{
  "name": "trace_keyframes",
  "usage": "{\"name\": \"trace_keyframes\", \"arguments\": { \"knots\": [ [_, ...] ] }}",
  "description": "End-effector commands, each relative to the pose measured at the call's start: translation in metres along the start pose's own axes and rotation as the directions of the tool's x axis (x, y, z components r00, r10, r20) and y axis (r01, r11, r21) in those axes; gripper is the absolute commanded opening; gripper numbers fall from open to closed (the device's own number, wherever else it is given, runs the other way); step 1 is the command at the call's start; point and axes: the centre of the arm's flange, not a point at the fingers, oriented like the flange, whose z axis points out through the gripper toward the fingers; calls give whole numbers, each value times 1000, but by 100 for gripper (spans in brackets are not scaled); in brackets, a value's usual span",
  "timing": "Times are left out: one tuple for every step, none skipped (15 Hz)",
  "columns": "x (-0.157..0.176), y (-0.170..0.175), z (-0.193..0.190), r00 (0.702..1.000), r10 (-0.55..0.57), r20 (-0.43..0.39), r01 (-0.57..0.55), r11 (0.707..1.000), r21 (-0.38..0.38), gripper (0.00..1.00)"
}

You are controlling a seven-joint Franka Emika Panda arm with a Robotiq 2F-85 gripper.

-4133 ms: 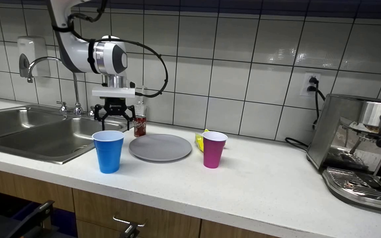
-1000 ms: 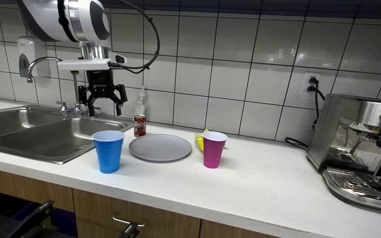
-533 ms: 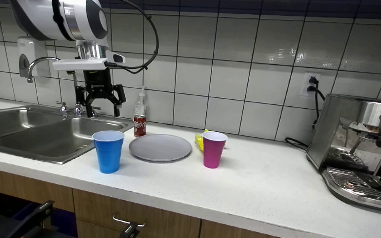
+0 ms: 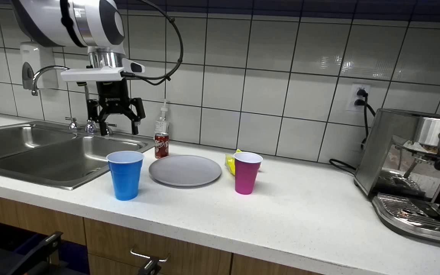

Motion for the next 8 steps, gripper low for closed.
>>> {"name": "trace_keyframes", "arguments": {
  "knots": [
    [-4, -2, 0, 1000, 14, 0, -14, 1000, 5, 100],
    [-6, -3, 1, 1000, 12, -2, -12, 1000, 5, 100],
    [-7, -4, 2, 1000, 5, 0, -5, 1000, 12, 100],
    [-8, -5, 3, 1000, 0, 5, -1, 1000, 20, 100],
    [-9, -7, 4, 1000, -9, 15, 9, 999, 35, 100],
    [-10, -9, 4, 1000, -13, 18, 13, 999, 41, 100],
    [-11, -12, 4, 1000, -20, 20, 19, 999, 47, 100],
    [-13, -14, 4, 1000, -22, 19, 21, 999, 48, 100]
  ]
}}
